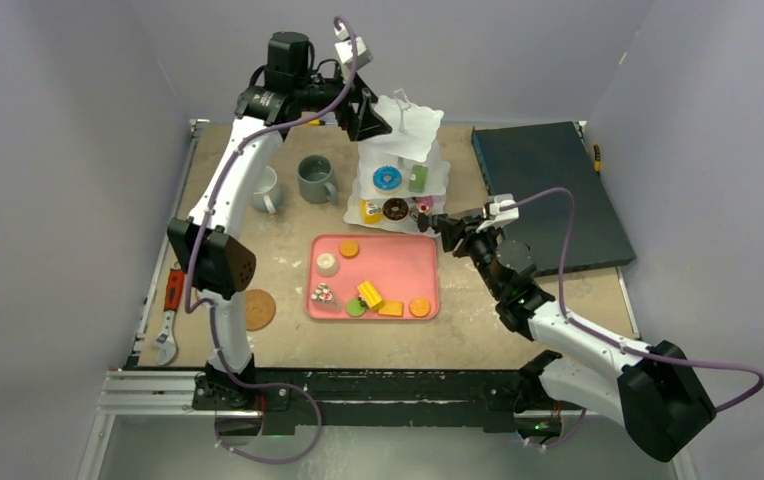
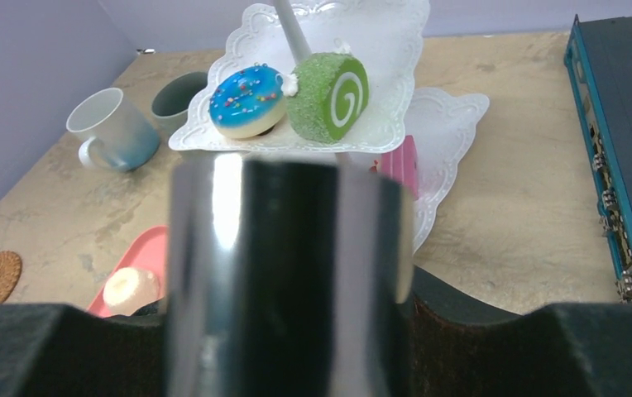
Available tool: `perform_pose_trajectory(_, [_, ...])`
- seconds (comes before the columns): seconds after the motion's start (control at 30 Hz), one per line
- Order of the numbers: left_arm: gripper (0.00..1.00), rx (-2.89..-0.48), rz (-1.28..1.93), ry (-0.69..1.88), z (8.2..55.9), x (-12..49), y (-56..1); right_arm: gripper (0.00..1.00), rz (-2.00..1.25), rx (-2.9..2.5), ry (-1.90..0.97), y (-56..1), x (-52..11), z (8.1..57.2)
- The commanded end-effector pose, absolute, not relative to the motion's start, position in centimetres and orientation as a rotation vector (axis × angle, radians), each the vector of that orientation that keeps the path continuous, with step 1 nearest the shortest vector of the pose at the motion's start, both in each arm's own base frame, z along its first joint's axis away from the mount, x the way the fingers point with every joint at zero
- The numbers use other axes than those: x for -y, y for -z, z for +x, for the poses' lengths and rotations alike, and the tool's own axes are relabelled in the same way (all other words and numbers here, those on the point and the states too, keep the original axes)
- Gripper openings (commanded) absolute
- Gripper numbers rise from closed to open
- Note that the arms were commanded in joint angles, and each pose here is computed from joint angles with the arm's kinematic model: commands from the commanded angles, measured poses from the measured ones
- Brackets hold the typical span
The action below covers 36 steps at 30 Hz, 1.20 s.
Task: Serve the afternoon tea
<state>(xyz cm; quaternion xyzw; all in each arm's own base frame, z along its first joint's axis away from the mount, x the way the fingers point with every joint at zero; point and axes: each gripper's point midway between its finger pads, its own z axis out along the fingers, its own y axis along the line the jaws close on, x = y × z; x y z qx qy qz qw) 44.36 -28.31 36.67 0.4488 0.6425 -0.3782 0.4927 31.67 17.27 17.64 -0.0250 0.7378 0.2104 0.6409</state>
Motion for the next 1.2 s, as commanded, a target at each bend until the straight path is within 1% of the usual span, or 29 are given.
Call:
perform_pose_trajectory(0.0, [0.85, -1.401, 1.132, 0.968, 45.3, 30.4, -38.7, 0.47, -0.112, -1.609, -0.531, -20.6, -18.5, 31.7])
perform_pose_trajectory(0.27, [0.86, -1.311, 1.137, 0.929, 47.3, 31.3, -39.1, 0.46, -0.148, -1.6, -0.6, -21.0, -19.9, 31.6])
perform_pose_trajectory(0.53, [0.84, -1.212, 1.147, 1.043, 47.3, 32.8, -39.9, 0.44, -0.183, -1.603, -0.638, -21.3, -20.7, 31.3])
perform_pose_trajectory(0.67, [0.8, -1.202, 1.15, 1.066, 47.5, 33.1, -39.6, 0.44, -0.185, -1.601, -0.641, -21.5, -20.8, 31.3])
perform_pose_trajectory(0.83, [0.71, -1.228, 1.15, 1.082, 47.7, 33.4, -38.5, 0.43, -0.185, -1.596, -0.653, -21.7, -21.0, 31.3])
perform_pose_trajectory(0.97, [0.55, -1.25, 1.135, 1.064, 47.9, 33.5, -38.2, 0.42, -0.183, -1.59, -0.661, -21.8, -21.1, 31.3])
perform_pose_trajectory(1.17, [0.4, -1.254, 1.109, 1.033, 47.8, 33.6, -38.9, 0.41, -0.177, -1.591, -0.666, -21.5, -21.0, 31.2])
